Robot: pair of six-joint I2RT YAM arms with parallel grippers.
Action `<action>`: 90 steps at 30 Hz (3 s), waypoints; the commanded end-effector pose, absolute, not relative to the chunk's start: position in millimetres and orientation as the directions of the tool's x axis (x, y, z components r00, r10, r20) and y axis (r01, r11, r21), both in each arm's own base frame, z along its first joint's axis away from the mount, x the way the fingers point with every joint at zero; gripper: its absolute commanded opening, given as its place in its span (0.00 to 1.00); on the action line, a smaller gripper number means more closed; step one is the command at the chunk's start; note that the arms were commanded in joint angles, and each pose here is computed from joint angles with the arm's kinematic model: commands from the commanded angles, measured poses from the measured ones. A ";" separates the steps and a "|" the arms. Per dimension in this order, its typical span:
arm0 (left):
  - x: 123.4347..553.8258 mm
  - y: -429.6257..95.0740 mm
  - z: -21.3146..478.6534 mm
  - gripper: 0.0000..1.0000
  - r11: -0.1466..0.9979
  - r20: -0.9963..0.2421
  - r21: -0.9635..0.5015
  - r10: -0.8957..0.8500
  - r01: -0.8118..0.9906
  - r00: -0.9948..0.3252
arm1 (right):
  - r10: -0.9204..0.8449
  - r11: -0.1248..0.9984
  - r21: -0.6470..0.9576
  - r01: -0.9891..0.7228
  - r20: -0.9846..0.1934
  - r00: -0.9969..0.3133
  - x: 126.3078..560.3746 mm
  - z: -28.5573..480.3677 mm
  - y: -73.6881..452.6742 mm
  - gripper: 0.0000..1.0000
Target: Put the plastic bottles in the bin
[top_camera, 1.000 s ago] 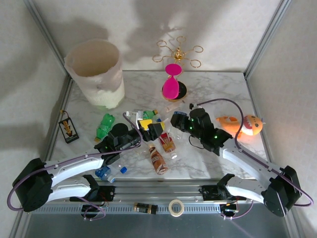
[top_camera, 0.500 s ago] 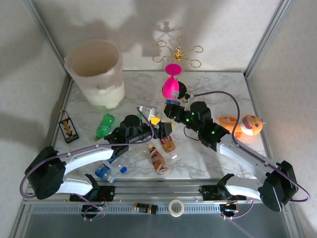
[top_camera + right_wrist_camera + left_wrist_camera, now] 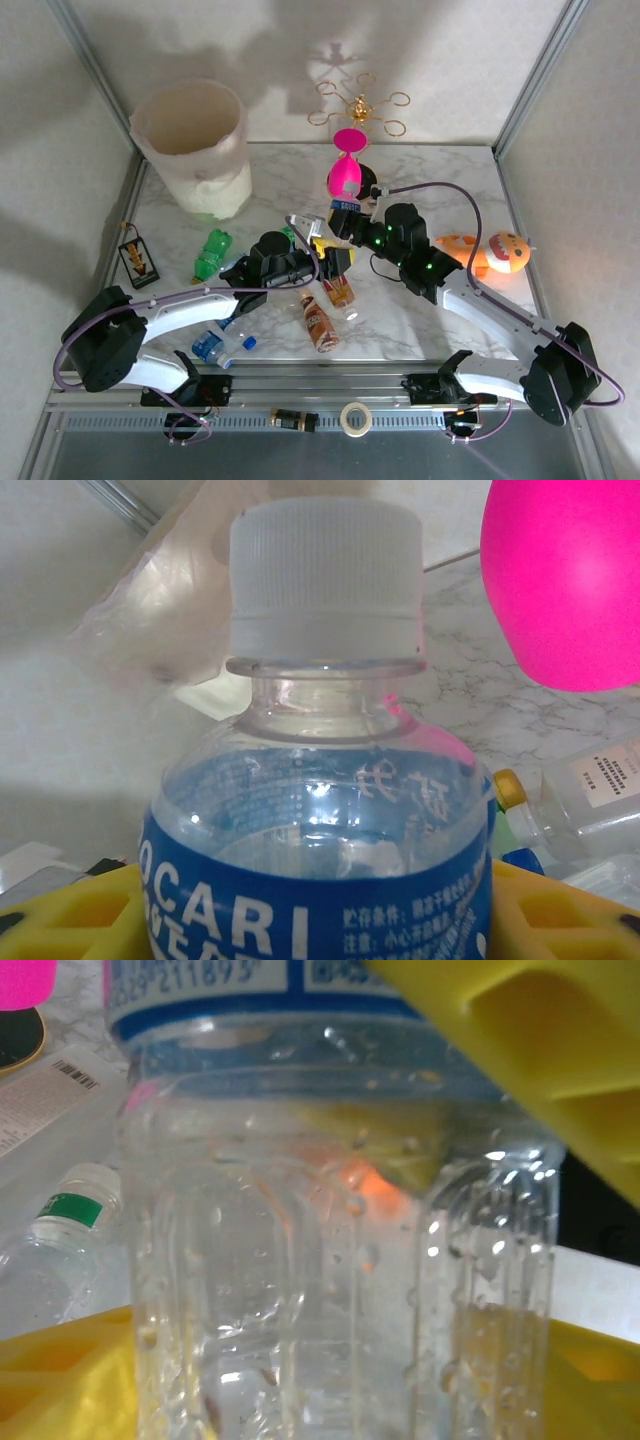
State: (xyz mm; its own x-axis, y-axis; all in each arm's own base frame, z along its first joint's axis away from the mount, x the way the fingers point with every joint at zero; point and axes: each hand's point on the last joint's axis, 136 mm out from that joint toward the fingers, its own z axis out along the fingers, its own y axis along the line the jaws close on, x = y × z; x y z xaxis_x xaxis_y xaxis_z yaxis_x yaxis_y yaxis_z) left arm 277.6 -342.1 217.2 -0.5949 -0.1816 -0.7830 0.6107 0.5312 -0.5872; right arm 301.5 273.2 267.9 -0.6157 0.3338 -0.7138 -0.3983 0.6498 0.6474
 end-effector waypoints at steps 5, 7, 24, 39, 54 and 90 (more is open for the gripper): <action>285.3 -335.6 227.0 0.51 0.537 -0.800 -0.579 -0.227 0.614 -0.556 | 0.311 0.635 0.645 -0.425 -0.717 -0.624 299.2 265.8 278.4 0.60; 284.9 -334.7 229.4 0.49 0.533 -0.800 -0.581 -0.235 0.615 -0.551 | 0.308 0.635 0.643 -0.428 -0.719 -0.623 300.0 266.5 279.6 0.62; 295.7 -281.6 237.6 0.49 0.653 -0.812 -0.560 -0.313 0.510 -0.492 | 0.344 0.786 0.513 -0.343 -0.826 -0.447 318.2 288.5 218.4 0.99; 379.0 -156.9 349.3 0.43 0.922 -0.928 -0.317 -0.254 0.221 -0.271 | 0.363 0.844 0.491 -0.217 -0.819 -0.444 303.6 228.3 182.0 0.99; 483.0 -52.5 396.1 0.43 0.980 -0.931 -0.198 -0.193 -0.015 -0.309 | 0.309 0.860 0.458 -0.224 -0.817 -0.487 301.7 212.7 185.5 0.99; 491.8 6.3 409.9 0.99 0.943 -0.910 -0.305 -0.330 -0.134 -0.253 | 0.369 0.842 0.496 -0.211 -0.817 -0.443 290.2 214.4 171.3 0.99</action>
State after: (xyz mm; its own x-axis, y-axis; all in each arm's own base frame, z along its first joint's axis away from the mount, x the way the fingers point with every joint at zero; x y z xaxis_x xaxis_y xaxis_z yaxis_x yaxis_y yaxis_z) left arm 518.0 10.3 374.9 -0.3158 -0.3094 -0.8970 -0.1749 0.9481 -0.2655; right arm 287.7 166.3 213.2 -0.4470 0.3624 -0.8178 -0.1894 0.8552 0.4825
